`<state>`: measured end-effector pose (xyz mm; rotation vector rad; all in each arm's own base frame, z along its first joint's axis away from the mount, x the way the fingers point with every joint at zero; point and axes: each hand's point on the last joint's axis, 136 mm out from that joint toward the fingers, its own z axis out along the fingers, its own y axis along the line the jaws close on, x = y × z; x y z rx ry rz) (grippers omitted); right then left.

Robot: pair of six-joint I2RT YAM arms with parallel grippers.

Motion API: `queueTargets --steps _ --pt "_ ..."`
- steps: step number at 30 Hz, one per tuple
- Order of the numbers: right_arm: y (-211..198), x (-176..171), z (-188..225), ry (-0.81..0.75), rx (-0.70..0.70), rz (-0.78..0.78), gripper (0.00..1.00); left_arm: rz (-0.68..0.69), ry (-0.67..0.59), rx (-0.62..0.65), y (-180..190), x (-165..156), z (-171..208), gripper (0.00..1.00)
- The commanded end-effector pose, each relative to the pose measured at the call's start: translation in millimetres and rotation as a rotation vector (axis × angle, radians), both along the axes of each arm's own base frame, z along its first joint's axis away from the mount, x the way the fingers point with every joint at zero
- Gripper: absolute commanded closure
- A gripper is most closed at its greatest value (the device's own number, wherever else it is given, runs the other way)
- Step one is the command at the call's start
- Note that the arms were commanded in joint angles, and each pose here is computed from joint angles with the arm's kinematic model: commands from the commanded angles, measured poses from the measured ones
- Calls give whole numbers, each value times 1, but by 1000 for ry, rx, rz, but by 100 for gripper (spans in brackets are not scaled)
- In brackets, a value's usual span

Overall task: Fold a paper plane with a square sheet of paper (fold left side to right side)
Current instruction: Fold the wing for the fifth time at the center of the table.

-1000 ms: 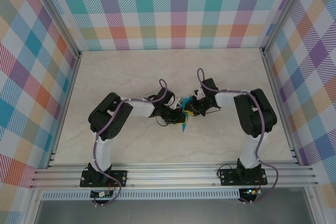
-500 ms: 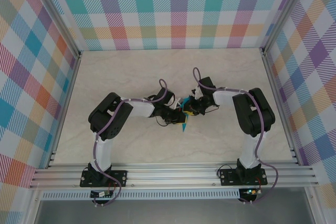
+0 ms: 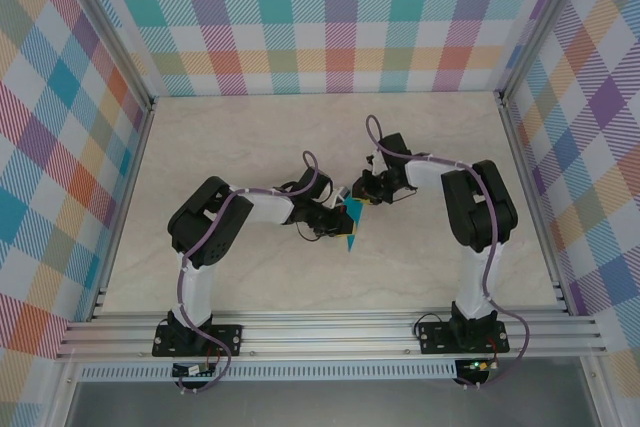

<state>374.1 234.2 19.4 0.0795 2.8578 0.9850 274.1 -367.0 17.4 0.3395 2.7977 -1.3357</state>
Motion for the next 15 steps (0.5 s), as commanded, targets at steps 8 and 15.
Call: queueTargets --steps 8,15 --pt "-30 53 -8 -108 -94 -41 81 31 166 254 46 -40 -70 100" --pt "-37 73 6 -139 -88 -49 80 32 163 254 46 -40 -69 100"
